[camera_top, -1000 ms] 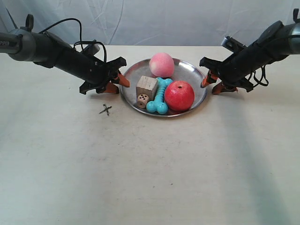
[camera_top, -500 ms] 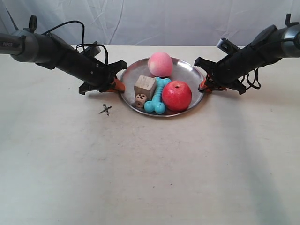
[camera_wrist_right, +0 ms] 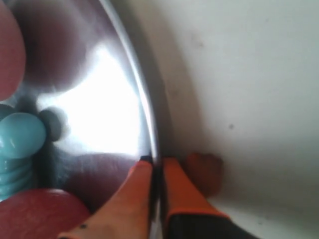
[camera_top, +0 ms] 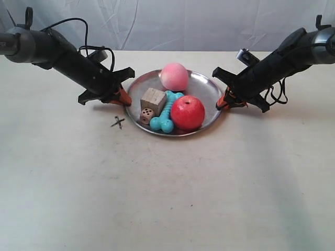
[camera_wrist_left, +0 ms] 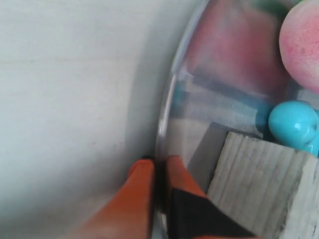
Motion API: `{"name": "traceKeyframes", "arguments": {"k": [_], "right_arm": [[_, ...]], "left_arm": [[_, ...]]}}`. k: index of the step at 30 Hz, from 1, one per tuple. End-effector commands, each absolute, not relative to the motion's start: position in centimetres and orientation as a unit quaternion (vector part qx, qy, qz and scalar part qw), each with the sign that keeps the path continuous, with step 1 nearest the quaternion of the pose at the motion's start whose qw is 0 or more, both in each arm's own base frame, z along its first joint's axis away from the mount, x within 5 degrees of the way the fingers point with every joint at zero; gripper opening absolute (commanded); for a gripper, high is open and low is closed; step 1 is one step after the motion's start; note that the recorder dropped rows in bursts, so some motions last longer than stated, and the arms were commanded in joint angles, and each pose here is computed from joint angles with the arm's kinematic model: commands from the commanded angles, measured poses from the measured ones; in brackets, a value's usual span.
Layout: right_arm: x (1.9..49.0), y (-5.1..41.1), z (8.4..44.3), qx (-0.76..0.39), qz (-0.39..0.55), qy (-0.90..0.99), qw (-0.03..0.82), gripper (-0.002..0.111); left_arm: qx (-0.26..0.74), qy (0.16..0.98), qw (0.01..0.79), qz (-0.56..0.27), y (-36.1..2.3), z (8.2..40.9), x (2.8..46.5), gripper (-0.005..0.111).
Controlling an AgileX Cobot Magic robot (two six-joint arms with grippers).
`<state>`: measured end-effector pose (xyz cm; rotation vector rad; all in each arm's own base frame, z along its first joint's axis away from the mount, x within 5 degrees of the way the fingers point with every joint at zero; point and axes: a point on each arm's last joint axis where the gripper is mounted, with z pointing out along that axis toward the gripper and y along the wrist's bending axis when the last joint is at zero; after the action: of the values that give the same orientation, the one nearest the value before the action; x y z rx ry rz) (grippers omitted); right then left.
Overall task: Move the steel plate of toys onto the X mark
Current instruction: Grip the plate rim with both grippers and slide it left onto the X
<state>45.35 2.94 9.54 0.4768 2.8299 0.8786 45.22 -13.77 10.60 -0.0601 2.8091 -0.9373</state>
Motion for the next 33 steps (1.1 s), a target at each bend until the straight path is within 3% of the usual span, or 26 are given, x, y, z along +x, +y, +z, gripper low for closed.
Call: {"name": "traceKeyframes", "arguments": {"k": [1,17,33], "right_arm": [[45.2,3.7,10.8,0.141,0.302,0.941,0.051,0.0],[43.8,12.3,11.8,0.067,0.321,0.945,0.025,0.0],[41.9,17.2,11.9,0.013,0.331,0.944,-0.01,0.0]], "left_arm": [[-0.01,0.943,0.097,-0.318,-12.2,13.0,45.4,0.0],[0.045,0.967,0.086,-0.235,-9.4,17.1,43.4,0.0],[-0.005,0.987,-0.006,-0.157,-2.1,13.8,38.9,0.0]]}}
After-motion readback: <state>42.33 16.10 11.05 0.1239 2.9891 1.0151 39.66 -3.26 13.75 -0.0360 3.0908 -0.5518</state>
